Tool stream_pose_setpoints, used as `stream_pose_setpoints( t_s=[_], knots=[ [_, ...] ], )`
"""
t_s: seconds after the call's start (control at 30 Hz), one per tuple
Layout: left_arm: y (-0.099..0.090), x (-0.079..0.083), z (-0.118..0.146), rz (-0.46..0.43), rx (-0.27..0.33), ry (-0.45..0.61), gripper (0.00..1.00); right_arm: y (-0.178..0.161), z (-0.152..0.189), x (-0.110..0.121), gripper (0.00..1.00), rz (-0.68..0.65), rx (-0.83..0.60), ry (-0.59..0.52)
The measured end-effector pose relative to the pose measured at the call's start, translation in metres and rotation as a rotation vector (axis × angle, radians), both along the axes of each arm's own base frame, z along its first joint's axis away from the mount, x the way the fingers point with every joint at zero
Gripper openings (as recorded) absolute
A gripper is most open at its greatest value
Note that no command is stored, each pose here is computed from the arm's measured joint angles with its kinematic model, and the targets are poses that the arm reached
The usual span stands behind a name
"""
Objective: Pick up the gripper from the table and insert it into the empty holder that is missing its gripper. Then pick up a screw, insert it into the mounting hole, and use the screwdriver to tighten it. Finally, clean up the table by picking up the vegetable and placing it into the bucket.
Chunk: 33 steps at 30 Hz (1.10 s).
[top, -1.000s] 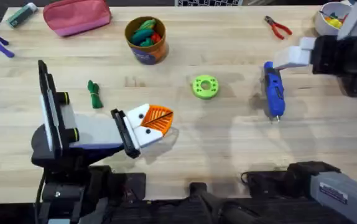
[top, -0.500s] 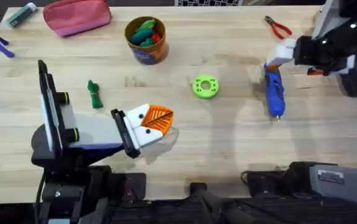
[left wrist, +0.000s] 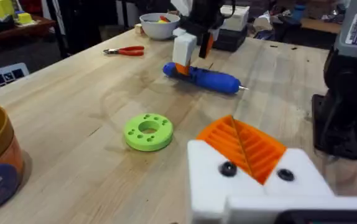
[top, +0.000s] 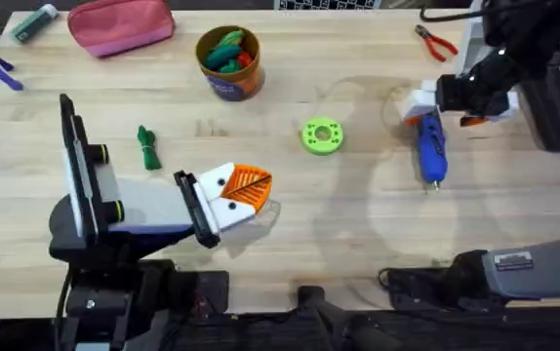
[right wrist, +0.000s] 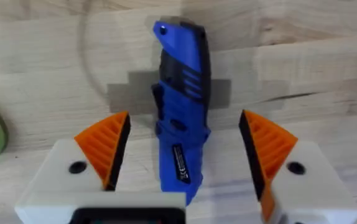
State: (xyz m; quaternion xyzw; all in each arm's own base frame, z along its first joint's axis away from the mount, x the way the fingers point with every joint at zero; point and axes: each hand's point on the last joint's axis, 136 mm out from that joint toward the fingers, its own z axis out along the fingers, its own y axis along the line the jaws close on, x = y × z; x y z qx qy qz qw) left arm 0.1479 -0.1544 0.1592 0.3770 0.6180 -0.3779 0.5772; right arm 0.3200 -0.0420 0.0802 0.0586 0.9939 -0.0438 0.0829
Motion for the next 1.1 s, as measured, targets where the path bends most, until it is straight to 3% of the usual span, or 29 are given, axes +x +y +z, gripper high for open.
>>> stream_pose_setpoints(
  t_s=[0.3, 0.5, 0.87, 1.1],
  knots=[
    [0.000, 0.000, 0.000, 0.000, 0.000, 0.000, 0.008, -0.001, -0.026, 0.004, 0.959, 0.046, -0.002, 0.059],
    [0.000, 0.000, 0.000, 0.000, 0.000, 0.000, 0.008, -0.003, -0.028, 0.005, 0.876, 0.046, -0.003, 0.058],
    [0.000, 0.000, 0.000, 0.000, 0.000, 0.000, 0.008, -0.003, -0.028, 0.007, 0.870, 0.045, -0.002, 0.052],
    [0.000, 0.000, 0.000, 0.000, 0.000, 0.000, 0.008, -0.003, -0.038, 0.006, 0.816, 0.046, 0.005, 0.080]
  ],
)
